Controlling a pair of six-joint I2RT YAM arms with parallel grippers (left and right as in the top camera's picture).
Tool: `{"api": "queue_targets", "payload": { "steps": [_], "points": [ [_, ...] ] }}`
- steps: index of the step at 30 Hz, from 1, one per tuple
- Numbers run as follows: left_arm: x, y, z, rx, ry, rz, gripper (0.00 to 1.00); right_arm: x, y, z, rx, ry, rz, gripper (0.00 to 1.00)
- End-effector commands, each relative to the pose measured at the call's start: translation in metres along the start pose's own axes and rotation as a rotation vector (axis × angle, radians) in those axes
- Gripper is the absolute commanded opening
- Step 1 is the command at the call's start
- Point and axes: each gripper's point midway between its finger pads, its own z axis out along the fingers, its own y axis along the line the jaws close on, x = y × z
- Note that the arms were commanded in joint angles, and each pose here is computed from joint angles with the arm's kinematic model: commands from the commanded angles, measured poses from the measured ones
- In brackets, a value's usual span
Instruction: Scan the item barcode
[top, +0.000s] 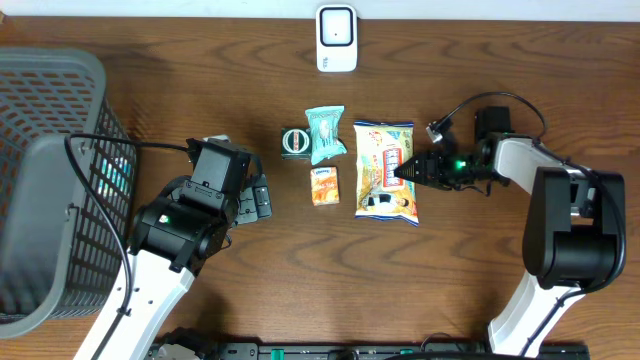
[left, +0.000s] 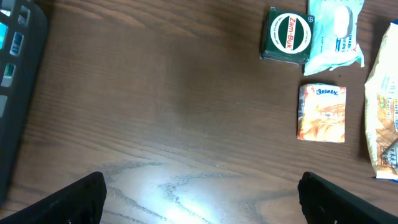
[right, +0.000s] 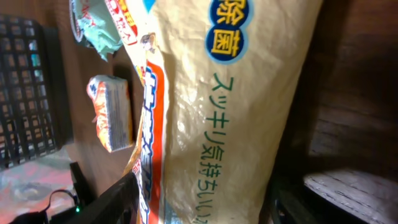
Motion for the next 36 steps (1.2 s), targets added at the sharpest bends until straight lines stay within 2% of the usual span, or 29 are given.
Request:
{"api": "queue_targets", "payload": {
  "steps": [1,2,5,6,10,18,29,36],
  "points": [
    [-0.002,0.003,0.000,-0.017,-0.006,-0.001,0.98,0.010,-0.026,0.012,0.149,0.040,0.049,0.59],
    [-0.002,0.003,0.000,-0.017,-0.007,-0.001,0.98,0.010,-0.024,0.013,0.148,0.041,0.040,0.51],
    [-0.002,0.003,0.000,-0.017,-0.006,-0.001,0.98,0.010,-0.019,0.019,0.145,0.048,0.018,0.06],
    [-0.002,0.003,0.000,-0.017,-0.006,-0.001,0.97,0.011,-0.017,0.020,0.144,0.053,0.013,0.01],
    [-0.002,0.003,0.000,-0.017,-0.006,-0.001,0.98,0.013,-0.009,0.026,0.123,0.064,0.017,0.01],
    [-0.002,0.003,0.000,-0.017,-0.007,-0.001,0.98,-0.002,0.025,0.011,-0.043,0.002,-0.015,0.01],
    [-0.002,0.003,0.000,-0.017,-0.006,-0.001,0.98,-0.025,0.068,-0.037,-0.014,-0.136,-0.157,0.01],
    [-0.002,0.003,0.000,-0.017,-0.006,-0.001,0.98,-0.025,0.072,-0.041,-0.005,-0.145,-0.166,0.01]
  ]
}}
